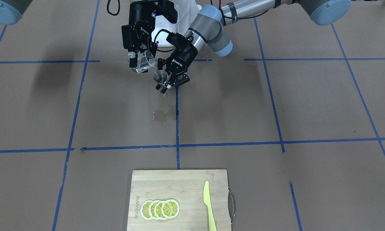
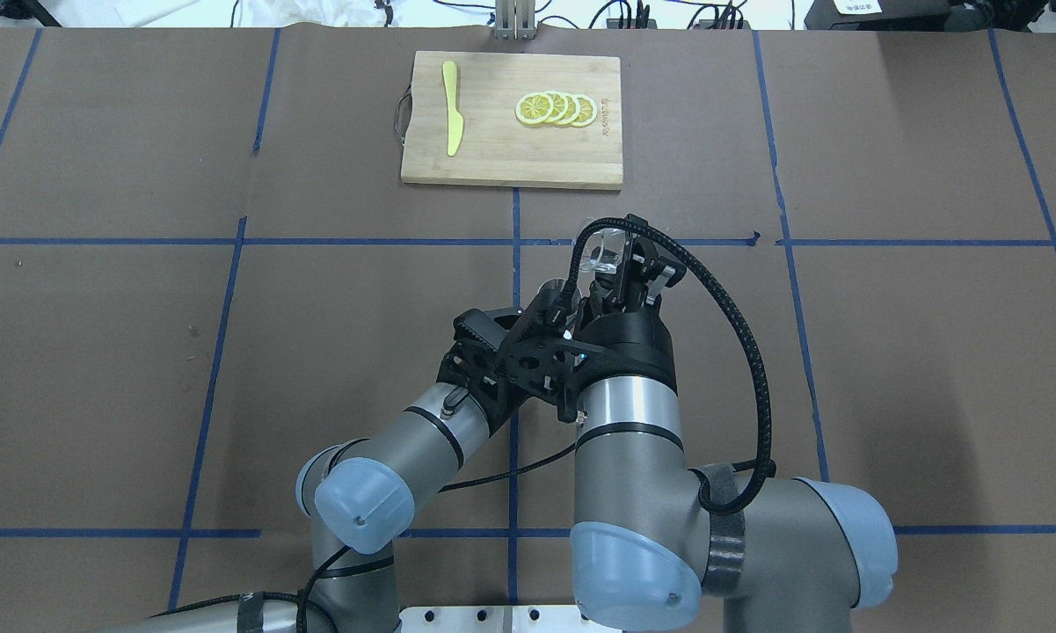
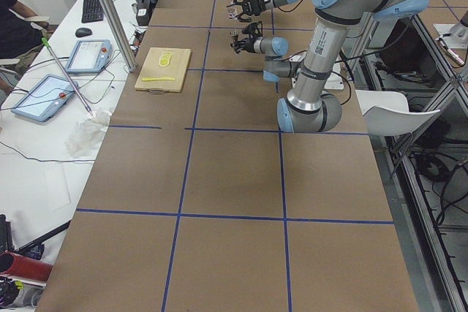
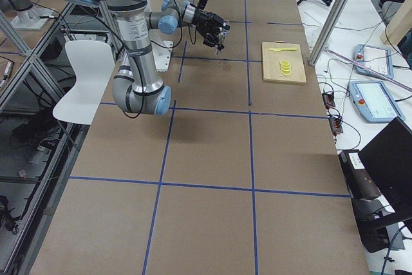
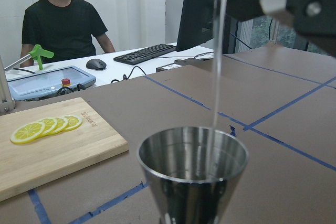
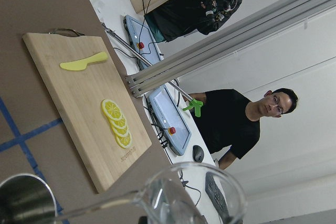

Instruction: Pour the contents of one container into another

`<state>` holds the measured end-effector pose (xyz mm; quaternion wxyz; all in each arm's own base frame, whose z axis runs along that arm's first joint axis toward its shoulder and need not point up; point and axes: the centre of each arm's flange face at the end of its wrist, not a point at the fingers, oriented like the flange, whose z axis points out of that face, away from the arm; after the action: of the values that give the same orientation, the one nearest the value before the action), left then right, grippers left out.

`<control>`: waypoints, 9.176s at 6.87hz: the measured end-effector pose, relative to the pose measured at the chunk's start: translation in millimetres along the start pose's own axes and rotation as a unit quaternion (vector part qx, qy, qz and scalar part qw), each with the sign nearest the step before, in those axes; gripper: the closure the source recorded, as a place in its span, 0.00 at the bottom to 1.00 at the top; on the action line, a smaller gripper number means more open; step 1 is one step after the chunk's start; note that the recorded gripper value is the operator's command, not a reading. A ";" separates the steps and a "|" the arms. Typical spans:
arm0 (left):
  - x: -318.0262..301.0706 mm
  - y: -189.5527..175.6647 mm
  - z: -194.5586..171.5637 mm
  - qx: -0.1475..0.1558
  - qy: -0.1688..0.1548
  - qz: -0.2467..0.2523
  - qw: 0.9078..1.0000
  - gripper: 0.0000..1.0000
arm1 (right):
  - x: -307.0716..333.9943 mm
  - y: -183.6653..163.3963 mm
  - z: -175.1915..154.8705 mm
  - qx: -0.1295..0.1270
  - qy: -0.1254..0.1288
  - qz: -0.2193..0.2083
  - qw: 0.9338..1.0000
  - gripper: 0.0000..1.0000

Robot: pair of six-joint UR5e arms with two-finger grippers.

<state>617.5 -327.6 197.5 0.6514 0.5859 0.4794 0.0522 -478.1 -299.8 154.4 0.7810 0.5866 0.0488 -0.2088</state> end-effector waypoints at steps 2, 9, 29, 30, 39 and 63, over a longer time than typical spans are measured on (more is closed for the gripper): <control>0.5 -0.5 0.1 0.000 0.000 0.000 1.000 1.00 | 0.7 -0.2 -0.1 0.001 0.001 -0.007 1.000 1.00; 1.2 -4.1 -1.3 0.003 0.001 -0.002 1.000 1.00 | 6.9 -2.3 -5.3 0.005 -0.008 0.066 0.998 1.00; -344.4 127.1 -227.3 0.081 -0.250 -0.113 0.958 1.00 | 71.8 150.0 35.1 -0.011 -0.104 0.396 0.912 1.00; -364.8 136.4 -244.9 0.094 -0.282 -0.100 0.949 1.00 | 71.8 150.5 35.7 -0.012 -0.104 0.396 0.912 1.00; -376.0 206.7 -279.1 0.090 -0.311 -0.108 0.940 1.00 | 72.6 147.0 34.4 -0.009 -0.106 0.400 0.910 1.00; -331.3 252.5 -327.8 0.023 -0.226 -0.131 0.965 0.00 | 78.1 139.3 29.1 -0.003 -0.110 0.409 0.906 1.00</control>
<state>340.2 -224.6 637.3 0.7306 0.5291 0.3929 -0.1785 -358.7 -316.8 263.1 0.8000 0.5260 -0.2811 0.0657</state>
